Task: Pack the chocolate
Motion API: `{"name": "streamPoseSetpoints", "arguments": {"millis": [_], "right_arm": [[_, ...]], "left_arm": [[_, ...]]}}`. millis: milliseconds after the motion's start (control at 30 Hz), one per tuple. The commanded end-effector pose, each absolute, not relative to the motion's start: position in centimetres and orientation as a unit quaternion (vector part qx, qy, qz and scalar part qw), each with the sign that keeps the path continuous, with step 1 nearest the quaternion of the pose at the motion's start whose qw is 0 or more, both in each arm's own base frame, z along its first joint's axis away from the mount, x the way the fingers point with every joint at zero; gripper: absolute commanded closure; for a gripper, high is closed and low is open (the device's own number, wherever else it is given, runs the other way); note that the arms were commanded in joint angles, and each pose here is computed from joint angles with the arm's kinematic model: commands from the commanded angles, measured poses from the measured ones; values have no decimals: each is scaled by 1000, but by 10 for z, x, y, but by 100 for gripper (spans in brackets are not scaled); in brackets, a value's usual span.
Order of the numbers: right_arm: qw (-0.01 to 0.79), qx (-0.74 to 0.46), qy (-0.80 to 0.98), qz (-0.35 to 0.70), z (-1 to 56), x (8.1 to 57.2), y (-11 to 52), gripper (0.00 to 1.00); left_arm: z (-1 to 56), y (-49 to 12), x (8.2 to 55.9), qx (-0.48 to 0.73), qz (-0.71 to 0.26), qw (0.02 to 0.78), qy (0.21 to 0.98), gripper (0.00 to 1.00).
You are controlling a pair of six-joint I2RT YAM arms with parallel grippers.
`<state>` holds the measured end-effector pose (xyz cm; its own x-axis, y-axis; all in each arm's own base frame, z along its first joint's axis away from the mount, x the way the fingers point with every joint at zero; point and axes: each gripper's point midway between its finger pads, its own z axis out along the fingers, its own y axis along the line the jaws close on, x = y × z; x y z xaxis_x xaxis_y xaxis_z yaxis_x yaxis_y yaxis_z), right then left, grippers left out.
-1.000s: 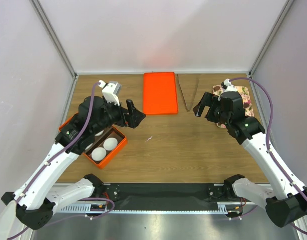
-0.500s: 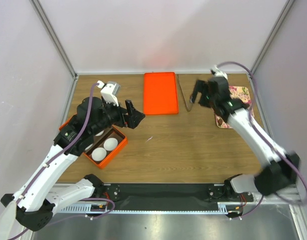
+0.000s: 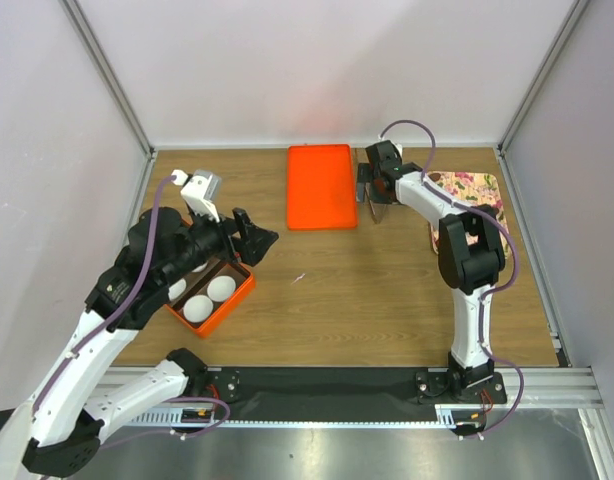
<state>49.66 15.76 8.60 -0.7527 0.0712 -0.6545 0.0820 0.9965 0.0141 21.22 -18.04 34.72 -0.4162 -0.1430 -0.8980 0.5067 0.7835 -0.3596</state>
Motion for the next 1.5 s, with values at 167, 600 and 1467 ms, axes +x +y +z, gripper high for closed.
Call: {"name": "streamPoseSetpoints", "arguments": {"millis": [167,600,1467], "right_arm": [[370,37,928,17,79,526,150,1],[370,11,929,23,32,544,157,0],[377,-19,926,9,68,554,140,26]], "left_arm": [[341,-176,213,121,-294,526,789,0],[338,-175,217,117,-284,524,794,0],[340,-174,222,107,-278,528,795,0]]}}
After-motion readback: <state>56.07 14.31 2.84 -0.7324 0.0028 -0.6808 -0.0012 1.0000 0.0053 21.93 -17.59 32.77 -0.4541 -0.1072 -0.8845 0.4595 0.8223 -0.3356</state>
